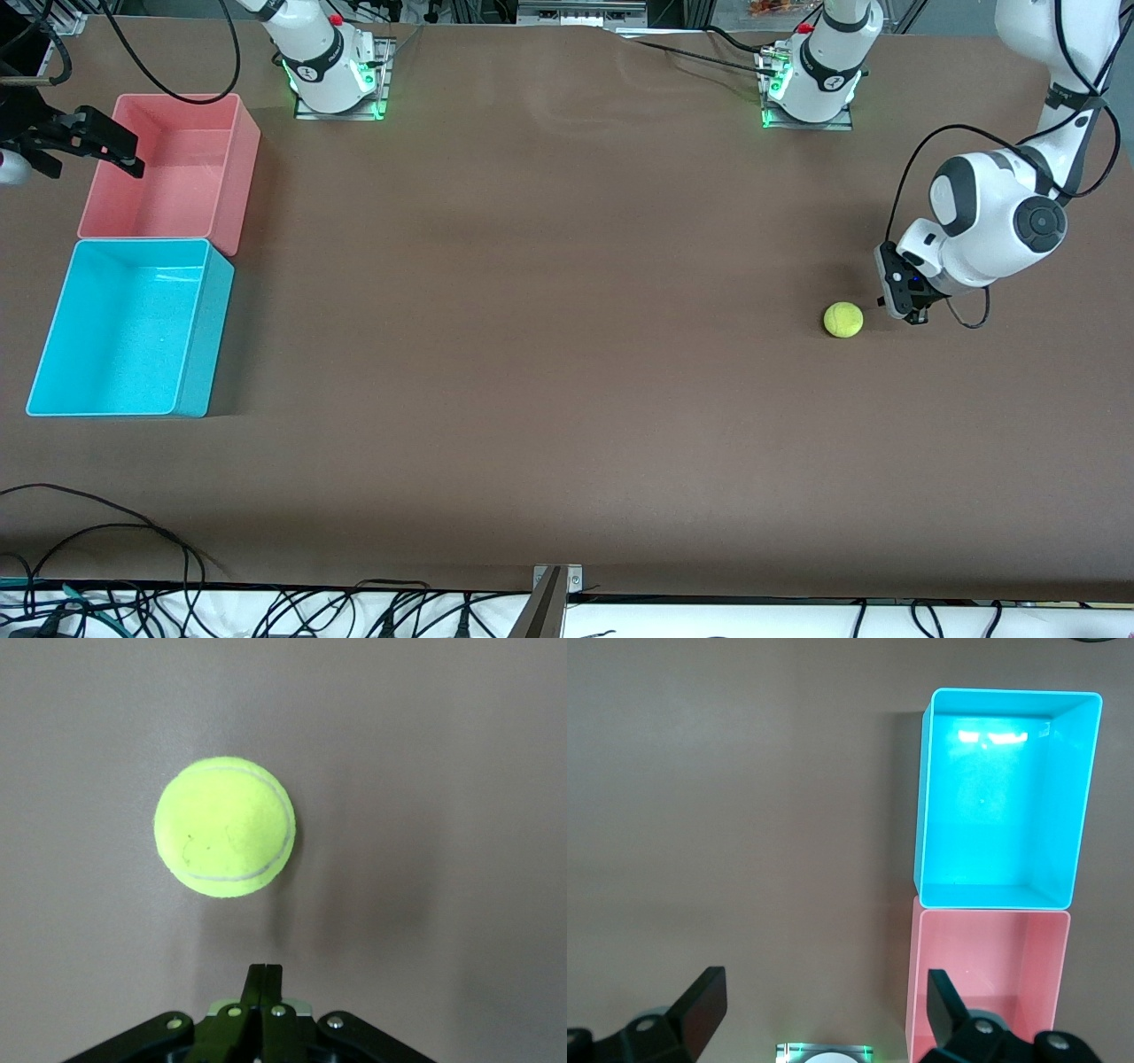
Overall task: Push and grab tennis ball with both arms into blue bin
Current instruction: 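Push the tennis ball with the left gripper toward the cyan bin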
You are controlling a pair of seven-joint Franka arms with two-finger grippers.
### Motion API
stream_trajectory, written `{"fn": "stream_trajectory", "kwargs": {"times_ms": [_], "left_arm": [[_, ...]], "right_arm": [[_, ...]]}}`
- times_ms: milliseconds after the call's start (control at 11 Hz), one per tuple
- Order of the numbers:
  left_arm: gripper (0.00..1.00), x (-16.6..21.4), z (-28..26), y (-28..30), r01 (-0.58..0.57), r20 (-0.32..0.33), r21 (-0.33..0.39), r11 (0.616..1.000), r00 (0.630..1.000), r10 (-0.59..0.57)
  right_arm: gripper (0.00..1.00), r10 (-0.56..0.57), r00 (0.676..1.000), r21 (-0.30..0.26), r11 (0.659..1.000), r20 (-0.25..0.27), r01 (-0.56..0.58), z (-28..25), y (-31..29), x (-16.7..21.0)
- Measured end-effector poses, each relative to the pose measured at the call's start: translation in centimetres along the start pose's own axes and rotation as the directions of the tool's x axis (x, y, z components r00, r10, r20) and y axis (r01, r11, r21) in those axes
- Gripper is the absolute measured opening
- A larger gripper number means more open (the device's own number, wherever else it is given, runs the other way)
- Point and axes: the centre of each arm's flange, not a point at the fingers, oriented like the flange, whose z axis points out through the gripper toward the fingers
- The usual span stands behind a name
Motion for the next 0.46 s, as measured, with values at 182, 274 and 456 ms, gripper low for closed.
{"fn": "stream_trajectory", "kwargs": {"times_ms": [182, 274, 456], "left_arm": [[0.01, 0.0, 1.0, -0.6, -0.018, 0.001, -0.007, 1.000, 1.000, 0.018], [0.01, 0.0, 1.3, -1.0, -0.024, 0.001, -0.008, 1.000, 1.000, 0.024], [0.01, 0.0, 1.5, -1.7, -0.037, 0.002, -0.006, 0.999, 0.999, 0.037]], "right_arm": [[1.00, 0.000, 1.000, 0.000, 1.000, 0.000, 0.000, 0.0, 0.0, 0.0], [1.00, 0.000, 1.000, 0.000, 1.000, 0.000, 0.000, 0.0, 0.0, 0.0], [1.00, 0.000, 1.000, 0.000, 1.000, 0.000, 0.000, 0.0, 0.0, 0.0]]}}
